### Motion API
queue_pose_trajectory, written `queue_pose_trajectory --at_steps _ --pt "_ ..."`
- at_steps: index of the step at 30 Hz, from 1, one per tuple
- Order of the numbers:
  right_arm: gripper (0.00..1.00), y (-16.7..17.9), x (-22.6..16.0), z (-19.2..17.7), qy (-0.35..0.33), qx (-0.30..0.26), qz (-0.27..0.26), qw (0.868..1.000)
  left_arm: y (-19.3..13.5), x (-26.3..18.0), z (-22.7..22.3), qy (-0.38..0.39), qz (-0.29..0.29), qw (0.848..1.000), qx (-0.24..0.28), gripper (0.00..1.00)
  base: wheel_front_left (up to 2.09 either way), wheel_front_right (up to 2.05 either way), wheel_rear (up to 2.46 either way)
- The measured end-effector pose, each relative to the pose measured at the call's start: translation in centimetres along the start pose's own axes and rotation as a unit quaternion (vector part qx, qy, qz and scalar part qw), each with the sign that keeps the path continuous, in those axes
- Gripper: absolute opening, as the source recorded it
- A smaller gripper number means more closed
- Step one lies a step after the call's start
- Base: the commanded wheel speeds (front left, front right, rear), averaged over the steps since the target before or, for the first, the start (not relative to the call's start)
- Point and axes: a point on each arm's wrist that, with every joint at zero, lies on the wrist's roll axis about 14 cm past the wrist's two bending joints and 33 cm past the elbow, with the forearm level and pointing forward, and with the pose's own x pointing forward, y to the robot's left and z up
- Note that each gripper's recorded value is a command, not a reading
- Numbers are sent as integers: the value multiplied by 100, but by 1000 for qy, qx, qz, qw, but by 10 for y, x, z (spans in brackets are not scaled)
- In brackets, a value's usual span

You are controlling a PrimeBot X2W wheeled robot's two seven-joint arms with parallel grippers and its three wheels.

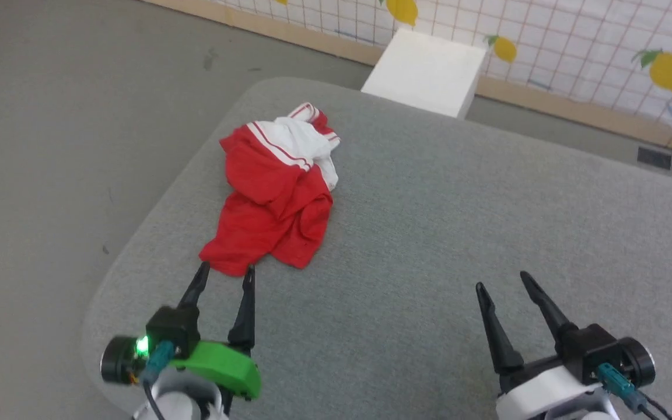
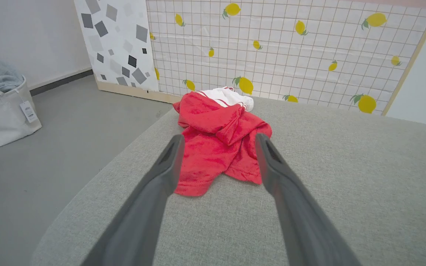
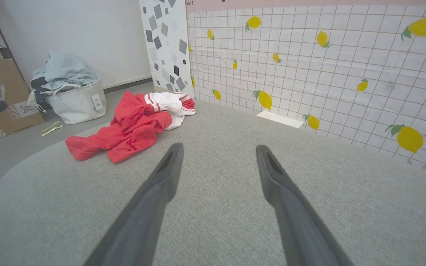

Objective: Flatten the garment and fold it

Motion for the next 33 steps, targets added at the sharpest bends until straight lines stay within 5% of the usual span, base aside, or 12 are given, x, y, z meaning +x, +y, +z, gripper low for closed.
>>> queue_pose_trajectory --at_steps 8,15,23,33 --pt "100 -24 7 -13 9 -6 -26 1000 -5 78 0 69 -75 992 73 100 0 0 0" --pt "100 -50 13 -26 16 -2 -53 998 -1 148 -14 187 -101 969 124 100 0 0 0" --pt "100 -85 7 -44 32 3 -99 995 -9 187 -59 364 -125 919 90 100 0 0 0" --pt "100 -115 -16 -69 68 10 -148 987 -8 177 -129 535 -119 834 57 100 0 0 0"
